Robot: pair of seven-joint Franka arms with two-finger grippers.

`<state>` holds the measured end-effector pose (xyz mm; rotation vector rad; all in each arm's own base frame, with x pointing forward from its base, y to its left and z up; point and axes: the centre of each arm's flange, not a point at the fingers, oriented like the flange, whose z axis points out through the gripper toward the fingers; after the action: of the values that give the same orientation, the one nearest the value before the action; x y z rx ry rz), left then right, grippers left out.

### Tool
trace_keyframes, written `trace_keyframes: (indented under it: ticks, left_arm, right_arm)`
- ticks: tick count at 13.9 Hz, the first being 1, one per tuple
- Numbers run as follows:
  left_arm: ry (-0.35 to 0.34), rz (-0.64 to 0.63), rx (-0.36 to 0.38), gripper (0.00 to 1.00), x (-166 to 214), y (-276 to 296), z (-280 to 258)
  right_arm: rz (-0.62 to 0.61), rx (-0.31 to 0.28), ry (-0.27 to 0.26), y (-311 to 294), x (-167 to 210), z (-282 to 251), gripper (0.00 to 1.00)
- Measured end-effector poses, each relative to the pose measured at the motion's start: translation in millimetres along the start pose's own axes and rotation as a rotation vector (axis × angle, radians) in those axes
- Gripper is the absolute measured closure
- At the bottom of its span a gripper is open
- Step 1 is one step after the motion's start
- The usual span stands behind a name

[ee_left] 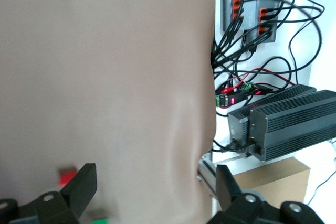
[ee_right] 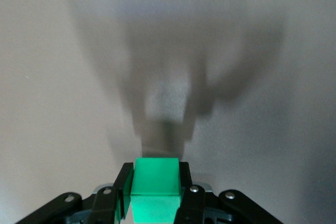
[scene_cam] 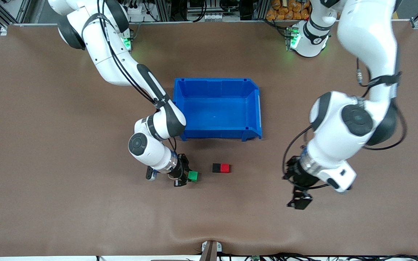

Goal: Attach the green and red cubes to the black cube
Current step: 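Place the red cube beside the black cube, then open the left gripper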

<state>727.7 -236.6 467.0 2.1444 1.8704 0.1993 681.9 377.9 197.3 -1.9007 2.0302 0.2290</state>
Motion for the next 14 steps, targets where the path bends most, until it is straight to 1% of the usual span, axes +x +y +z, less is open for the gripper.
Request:
trace_keyframes:
  ticks: [2,4,8,12,14]
  left_arm:
    - [0.018,0.078,0.034,0.00,24,-1,-34]
    - [0.028,0.134,0.040,0.00,44,-6,-65]
    - [0.043,0.280,0.068,0.00,68,-42,-111]
    - [0.063,0.418,0.083,0.00,113,-73,-144]
    - [0.067,0.500,0.094,0.00,128,-86,-153]
  right_arm:
    - [0.013,-0.001,-0.003,4,-8,8,0.61]
    - [0.022,-0.007,-0.004,10,-16,14,0.61]
    - [0.028,-0.017,-0.006,21,-30,21,0.61]
    - [0.021,-0.024,-0.006,29,-39,25,0.61]
    - [0.022,-0.027,-0.006,33,-43,26,0.61]
